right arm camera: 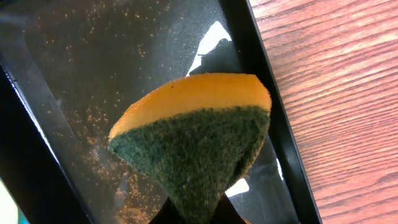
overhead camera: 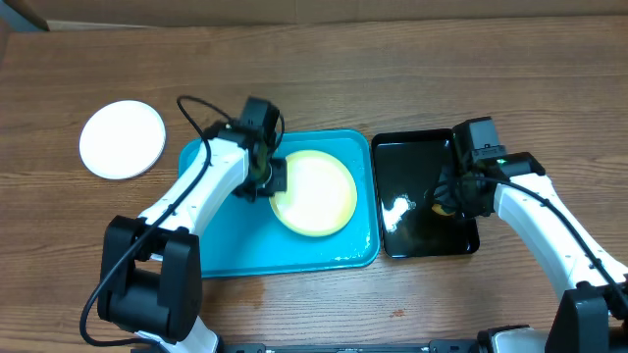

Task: Clean dirty plates on tray and stack at the side
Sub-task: 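Move the sponge back into the black tray with the right gripper, then lift the yellow plate with the left gripper and tilt it over the black tray, then carry the yellow plate left and stack it on the white plates, then open the left gripper and lift it off the plate stack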

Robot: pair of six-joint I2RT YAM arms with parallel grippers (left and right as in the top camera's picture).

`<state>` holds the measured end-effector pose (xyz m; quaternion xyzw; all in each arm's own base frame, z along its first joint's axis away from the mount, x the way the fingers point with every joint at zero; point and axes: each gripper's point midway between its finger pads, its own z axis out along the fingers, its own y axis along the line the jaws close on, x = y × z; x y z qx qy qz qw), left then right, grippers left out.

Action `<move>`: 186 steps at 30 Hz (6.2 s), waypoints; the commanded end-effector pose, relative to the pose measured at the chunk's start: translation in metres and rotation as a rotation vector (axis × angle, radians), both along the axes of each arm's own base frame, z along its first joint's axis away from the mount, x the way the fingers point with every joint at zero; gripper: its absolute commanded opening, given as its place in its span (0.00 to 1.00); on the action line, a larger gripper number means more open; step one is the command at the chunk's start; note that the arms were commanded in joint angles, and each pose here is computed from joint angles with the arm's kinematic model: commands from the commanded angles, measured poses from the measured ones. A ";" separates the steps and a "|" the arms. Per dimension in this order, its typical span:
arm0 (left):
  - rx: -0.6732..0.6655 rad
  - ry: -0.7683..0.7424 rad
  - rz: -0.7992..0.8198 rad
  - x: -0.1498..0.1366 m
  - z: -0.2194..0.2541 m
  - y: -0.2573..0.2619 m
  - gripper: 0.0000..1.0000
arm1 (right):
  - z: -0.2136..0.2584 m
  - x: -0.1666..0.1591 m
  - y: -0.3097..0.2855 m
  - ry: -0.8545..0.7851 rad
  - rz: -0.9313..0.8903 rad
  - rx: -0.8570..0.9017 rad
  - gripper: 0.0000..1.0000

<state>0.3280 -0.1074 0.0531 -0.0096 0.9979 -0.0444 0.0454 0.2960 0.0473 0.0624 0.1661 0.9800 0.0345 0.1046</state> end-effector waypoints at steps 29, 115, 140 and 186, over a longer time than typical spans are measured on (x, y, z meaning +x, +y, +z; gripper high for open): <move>-0.136 -0.492 -0.116 0.098 0.151 -0.097 0.04 | -0.017 -0.021 0.000 0.062 0.020 0.230 0.04; -0.181 -0.615 -0.032 0.134 0.171 -0.076 0.04 | 0.066 0.030 -0.122 -0.143 -0.337 0.197 1.00; -0.036 -0.194 1.015 0.058 0.009 0.377 0.04 | 0.066 0.030 -0.122 -0.143 -0.337 0.196 1.00; -0.391 -0.345 0.479 0.175 0.043 0.192 1.00 | 0.066 0.031 -0.122 -0.147 -0.335 0.196 1.00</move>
